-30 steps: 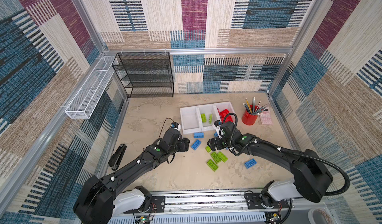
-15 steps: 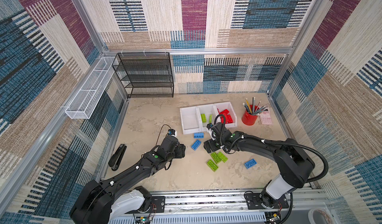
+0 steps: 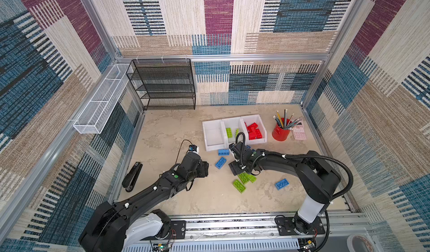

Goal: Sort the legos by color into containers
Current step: 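Lower the right gripper onto a lime-green brick and close it, then carry the green brick with the right gripper into the middle compartment and release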

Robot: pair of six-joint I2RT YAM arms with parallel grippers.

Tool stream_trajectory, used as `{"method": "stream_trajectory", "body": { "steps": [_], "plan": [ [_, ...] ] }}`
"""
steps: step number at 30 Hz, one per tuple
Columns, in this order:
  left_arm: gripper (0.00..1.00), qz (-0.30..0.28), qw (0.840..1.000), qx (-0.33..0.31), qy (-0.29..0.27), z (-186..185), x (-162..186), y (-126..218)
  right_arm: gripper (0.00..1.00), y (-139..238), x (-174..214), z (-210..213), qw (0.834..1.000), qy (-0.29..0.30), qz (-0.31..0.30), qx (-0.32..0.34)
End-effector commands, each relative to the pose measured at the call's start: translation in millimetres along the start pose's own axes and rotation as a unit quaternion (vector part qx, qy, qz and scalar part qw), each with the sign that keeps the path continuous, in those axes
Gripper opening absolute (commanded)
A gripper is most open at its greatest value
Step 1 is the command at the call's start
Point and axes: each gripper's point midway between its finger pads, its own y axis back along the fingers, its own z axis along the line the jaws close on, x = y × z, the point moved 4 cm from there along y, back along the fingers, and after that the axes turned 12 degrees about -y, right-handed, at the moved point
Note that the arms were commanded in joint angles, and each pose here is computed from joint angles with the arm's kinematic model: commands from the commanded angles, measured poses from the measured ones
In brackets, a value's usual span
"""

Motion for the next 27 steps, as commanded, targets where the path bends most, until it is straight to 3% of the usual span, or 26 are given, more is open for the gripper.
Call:
{"method": "stream_trajectory", "body": {
  "steps": [1, 6, 15, 27],
  "plan": [
    [0.67, -0.004, 1.000, 0.000, -0.006, 0.1, -2.5, -0.9, 0.68, 1.1, -1.8, -3.3, 1.000, -0.009, -0.007, 0.018],
    [0.67, -0.005, 1.000, 0.000, -0.006, 0.0, -2.3, -0.3, 0.57, 8.3, -3.2, -4.6, 0.999, -0.021, -0.017, 0.019],
    [0.67, -0.008, 1.000, 0.002, -0.004, -0.1, -2.8, 2.3, 0.56, 37.9, -29.8, 2.0, 0.997, -0.039, -0.059, 0.006],
    [0.67, -0.002, 1.000, 0.013, 0.001, -3.1, -0.1, -1.1, 0.56, 87.5, -103.8, 8.1, 0.987, -0.075, -0.127, -0.064]
  ]
}}
